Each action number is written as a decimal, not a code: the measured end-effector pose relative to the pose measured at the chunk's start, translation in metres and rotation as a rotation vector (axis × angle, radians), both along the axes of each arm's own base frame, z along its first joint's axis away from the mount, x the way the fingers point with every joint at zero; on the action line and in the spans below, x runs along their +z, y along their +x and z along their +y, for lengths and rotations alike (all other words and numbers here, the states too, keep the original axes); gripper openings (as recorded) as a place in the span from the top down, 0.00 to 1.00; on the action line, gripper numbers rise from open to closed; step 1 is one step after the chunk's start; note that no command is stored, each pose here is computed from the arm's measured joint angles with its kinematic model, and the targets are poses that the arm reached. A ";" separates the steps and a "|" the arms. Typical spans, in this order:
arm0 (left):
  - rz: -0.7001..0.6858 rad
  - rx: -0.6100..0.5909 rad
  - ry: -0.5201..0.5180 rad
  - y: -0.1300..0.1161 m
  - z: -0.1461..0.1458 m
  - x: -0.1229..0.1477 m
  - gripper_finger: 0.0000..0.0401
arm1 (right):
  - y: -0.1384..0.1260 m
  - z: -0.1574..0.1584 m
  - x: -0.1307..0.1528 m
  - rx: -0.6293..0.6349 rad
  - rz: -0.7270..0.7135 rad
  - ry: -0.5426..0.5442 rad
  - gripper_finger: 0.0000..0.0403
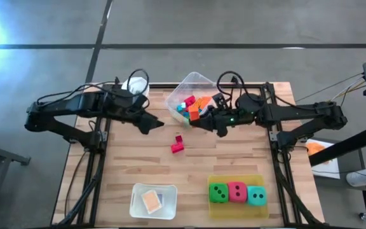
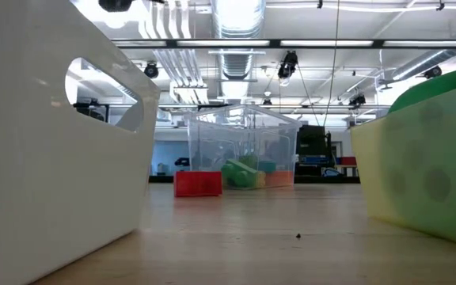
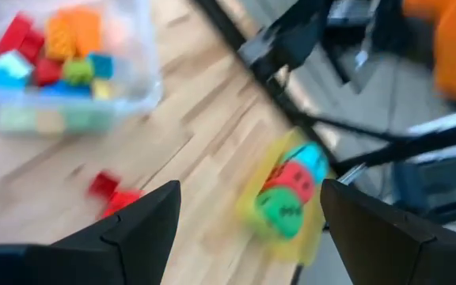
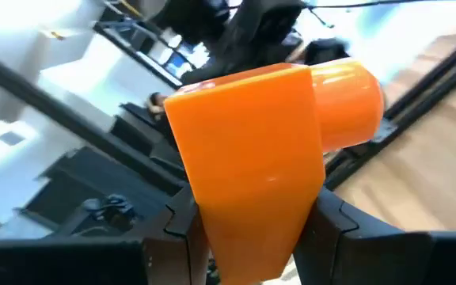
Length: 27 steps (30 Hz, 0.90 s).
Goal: Pick & Place Toys
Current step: Put the orange game piece into the transparent bin
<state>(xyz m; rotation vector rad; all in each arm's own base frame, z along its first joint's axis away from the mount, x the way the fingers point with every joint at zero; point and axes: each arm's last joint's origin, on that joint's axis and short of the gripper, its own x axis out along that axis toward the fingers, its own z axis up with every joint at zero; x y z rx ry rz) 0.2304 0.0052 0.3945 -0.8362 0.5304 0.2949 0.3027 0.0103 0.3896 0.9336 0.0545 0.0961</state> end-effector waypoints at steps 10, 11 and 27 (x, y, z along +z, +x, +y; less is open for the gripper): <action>0.282 0.086 -0.027 -0.014 0.000 -0.029 0.24 | -0.010 -0.044 -0.008 -0.132 0.132 -0.014 0.70; 0.307 0.106 -0.030 -0.015 0.000 -0.031 0.24 | -0.010 -0.048 -0.010 -0.143 0.148 -0.011 0.70; 0.467 0.163 -0.036 -0.025 -0.004 -0.044 0.24 | -0.008 -0.114 -0.007 -0.279 0.549 -0.122 0.70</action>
